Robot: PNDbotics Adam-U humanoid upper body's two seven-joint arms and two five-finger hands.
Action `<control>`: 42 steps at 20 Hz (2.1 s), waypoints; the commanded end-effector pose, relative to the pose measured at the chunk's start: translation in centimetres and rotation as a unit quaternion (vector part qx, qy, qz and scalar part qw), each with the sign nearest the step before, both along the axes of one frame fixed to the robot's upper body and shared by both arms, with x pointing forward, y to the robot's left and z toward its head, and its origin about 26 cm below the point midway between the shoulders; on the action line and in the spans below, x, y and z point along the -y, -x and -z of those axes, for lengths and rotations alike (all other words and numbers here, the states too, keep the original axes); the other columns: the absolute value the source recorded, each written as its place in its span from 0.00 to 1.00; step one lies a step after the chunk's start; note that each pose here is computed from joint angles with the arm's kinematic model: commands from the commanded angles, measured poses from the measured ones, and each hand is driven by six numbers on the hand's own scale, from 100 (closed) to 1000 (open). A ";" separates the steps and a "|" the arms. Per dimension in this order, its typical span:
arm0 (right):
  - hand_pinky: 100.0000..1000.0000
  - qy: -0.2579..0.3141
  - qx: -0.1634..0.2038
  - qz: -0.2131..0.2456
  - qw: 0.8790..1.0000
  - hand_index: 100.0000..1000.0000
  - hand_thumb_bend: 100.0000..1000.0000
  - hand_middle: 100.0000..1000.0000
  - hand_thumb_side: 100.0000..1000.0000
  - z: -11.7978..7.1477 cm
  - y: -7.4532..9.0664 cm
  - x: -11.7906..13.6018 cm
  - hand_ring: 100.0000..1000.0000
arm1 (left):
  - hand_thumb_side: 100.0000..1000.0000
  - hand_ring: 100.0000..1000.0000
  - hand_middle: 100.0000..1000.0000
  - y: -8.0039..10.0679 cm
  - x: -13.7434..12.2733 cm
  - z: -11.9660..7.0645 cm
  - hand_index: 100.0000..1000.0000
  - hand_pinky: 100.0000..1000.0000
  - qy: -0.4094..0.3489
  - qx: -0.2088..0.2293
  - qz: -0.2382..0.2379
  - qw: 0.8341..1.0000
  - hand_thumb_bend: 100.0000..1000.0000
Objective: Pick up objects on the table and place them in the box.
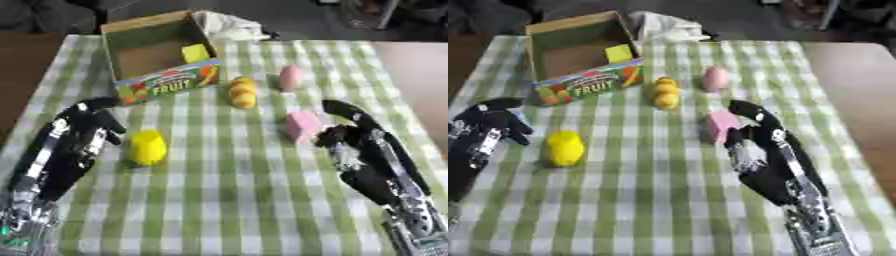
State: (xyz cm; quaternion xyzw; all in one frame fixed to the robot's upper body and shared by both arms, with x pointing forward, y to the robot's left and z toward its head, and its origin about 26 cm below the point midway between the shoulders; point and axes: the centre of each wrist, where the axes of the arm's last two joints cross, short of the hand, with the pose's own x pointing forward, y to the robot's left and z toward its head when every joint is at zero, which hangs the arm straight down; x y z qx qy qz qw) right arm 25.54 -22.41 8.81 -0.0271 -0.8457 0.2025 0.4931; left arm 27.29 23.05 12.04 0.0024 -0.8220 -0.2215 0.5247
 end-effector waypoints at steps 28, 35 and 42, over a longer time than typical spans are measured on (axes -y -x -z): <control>0.66 0.010 0.005 -0.001 1.000 0.81 0.00 0.86 0.42 -0.2 0.1 0.2 0.48 | 0.16 0.72 0.67 -3.4 -9.5 -9.0 0.88 0.70 -0.494 0.041 -0.065 0.866 0.00; 0.66 0.011 0.005 -0.007 1.000 0.81 0.00 0.87 0.41 -0.2 0.2 0.1 0.48 | 0.26 0.76 0.76 -7.2 -10.6 -9.5 0.91 0.80 -0.633 -0.007 -0.039 0.773 0.34; 0.66 0.010 0.006 -0.010 1.000 0.81 0.00 0.87 0.41 -0.3 0.2 0.0 0.48 | 0.30 0.77 0.78 -10.0 -11.4 -8.0 0.92 0.82 -0.670 -0.035 -0.047 0.740 0.44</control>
